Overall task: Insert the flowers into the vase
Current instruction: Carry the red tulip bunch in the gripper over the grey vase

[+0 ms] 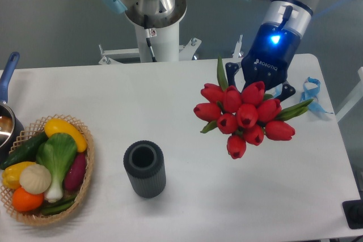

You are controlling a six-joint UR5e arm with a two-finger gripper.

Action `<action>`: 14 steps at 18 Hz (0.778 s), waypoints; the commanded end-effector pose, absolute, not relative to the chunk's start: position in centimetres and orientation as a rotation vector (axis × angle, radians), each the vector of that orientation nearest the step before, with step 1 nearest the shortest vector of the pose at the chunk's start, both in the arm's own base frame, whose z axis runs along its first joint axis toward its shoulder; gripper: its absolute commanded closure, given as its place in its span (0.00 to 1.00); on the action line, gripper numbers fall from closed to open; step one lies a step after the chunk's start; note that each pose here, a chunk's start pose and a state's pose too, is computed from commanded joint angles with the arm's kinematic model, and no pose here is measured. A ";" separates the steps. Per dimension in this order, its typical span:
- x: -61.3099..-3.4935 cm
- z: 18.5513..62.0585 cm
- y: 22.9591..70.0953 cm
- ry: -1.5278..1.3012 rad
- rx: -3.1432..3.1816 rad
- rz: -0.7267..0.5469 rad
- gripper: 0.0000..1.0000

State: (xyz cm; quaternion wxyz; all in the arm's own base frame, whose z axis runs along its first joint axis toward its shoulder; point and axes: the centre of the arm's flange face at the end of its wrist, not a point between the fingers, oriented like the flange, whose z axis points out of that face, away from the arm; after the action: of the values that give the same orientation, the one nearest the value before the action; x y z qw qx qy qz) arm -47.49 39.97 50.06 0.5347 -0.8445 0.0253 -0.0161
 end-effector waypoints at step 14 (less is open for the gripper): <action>-45.7 49.1 42.3 0.106 -2.018 -0.079 0.78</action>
State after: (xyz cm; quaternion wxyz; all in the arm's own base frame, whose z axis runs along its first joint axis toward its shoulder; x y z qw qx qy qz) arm -45.71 42.32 49.08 0.5310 -0.8456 0.0443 -0.0329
